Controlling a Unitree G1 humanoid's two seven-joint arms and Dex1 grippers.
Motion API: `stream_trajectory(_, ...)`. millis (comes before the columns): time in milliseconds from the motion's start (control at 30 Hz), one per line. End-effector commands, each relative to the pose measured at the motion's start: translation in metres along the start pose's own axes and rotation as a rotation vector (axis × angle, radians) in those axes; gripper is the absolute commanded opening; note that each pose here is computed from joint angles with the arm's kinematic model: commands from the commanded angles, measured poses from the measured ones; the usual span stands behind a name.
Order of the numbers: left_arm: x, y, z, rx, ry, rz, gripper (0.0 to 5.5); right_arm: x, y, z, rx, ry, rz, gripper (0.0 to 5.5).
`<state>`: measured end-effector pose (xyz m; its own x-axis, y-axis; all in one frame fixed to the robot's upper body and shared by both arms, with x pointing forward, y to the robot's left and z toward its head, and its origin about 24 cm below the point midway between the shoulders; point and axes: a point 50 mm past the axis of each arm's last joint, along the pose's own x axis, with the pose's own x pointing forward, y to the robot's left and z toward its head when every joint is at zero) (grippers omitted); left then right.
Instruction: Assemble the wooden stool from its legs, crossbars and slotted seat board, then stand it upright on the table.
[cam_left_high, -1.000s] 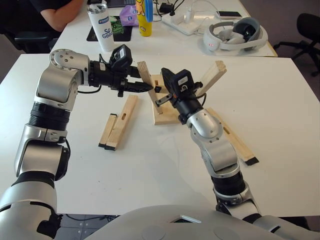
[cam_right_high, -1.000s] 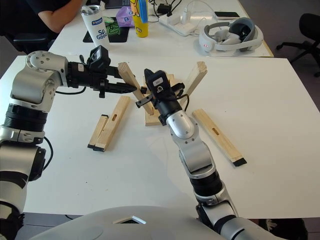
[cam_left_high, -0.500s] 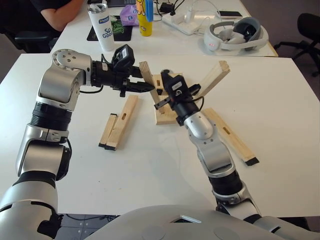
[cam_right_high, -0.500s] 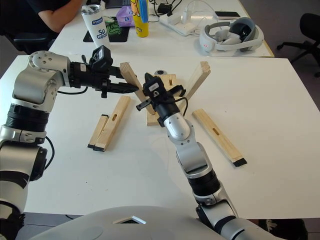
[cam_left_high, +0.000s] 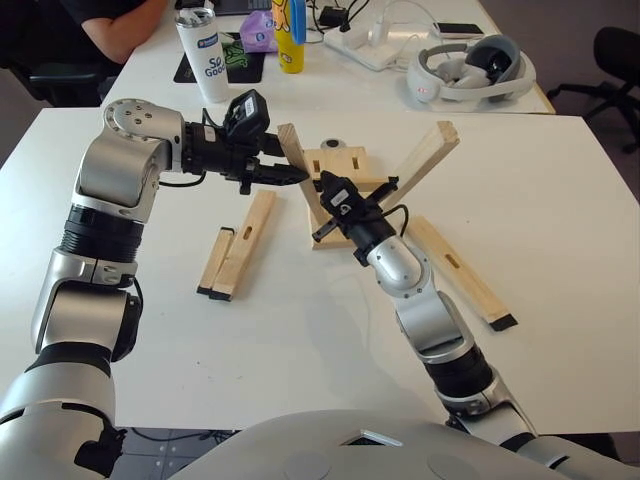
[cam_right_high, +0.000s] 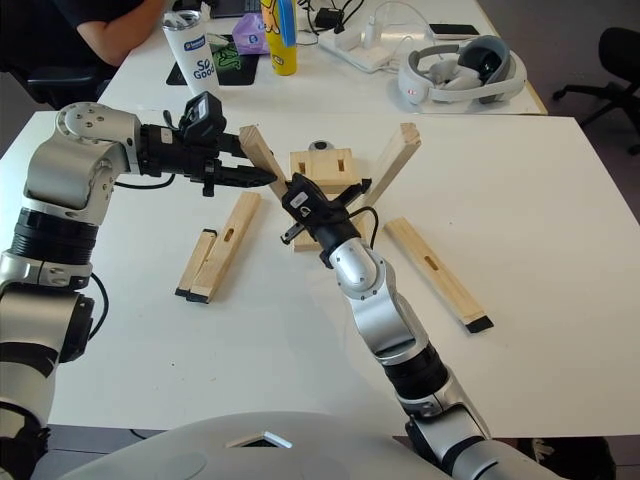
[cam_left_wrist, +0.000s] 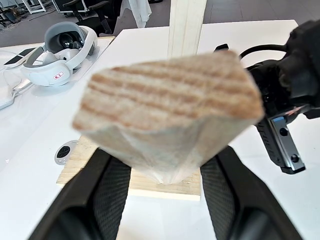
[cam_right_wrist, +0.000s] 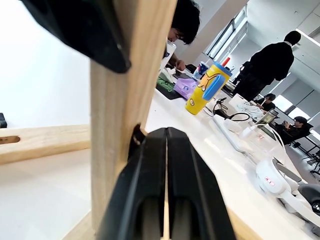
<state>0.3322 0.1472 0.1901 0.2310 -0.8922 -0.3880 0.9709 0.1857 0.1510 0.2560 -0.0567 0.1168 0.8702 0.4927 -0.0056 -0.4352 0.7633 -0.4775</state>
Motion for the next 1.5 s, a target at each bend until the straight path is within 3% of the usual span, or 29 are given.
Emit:
stream_trajectory(33, 0.007, -0.005, -0.011, -0.021, 0.054, -0.022, 2.02, -0.018, -0.029, 0.023, 0.116, -0.245, -0.109, 0.0)
stream_trajectory(133, 0.006, -0.004, -0.012, -0.025, 0.059, -0.015, 2.02, -0.041, -0.033, 0.016, 0.127, -0.301, -0.047, 0.0)
stream_trajectory(333, 0.005, -0.003, -0.01, -0.021, 0.063, -0.015, 2.02, -0.062, -0.018, -0.044, 0.076, -0.046, 0.101, 0.0)
stream_trajectory(433, 0.006, -0.002, -0.008, -0.016, 0.067, -0.026, 2.02, -0.053, -0.015, -0.062, 0.087, 0.046, 0.053, 0.0)
stream_trajectory(633, 0.011, -0.002, -0.006, -0.005, 0.08, -0.058, 2.02, -0.019, -0.002, -0.065, 0.074, 0.099, -0.002, 0.0)
stream_trajectory(767, 0.014, -0.001, -0.005, 0.006, 0.098, -0.074, 2.02, -0.009, 0.012, -0.081, 0.009, 0.265, 0.053, 0.0)
stream_trajectory(900, 0.021, -0.002, 0.001, 0.036, 0.114, -0.112, 2.02, -0.026, 0.036, -0.107, -0.074, 0.53, 0.235, 0.0)
stream_trajectory(1200, 0.04, -0.009, 0.015, 0.071, 0.099, -0.16, 2.02, -0.051, 0.065, -0.114, -0.021, 0.68, 0.461, 0.0)
stream_trajectory(1500, 0.053, -0.02, 0.017, 0.088, 0.1, -0.211, 2.02, -0.057, 0.072, -0.112, 0.052, 0.709, 0.496, 0.0)
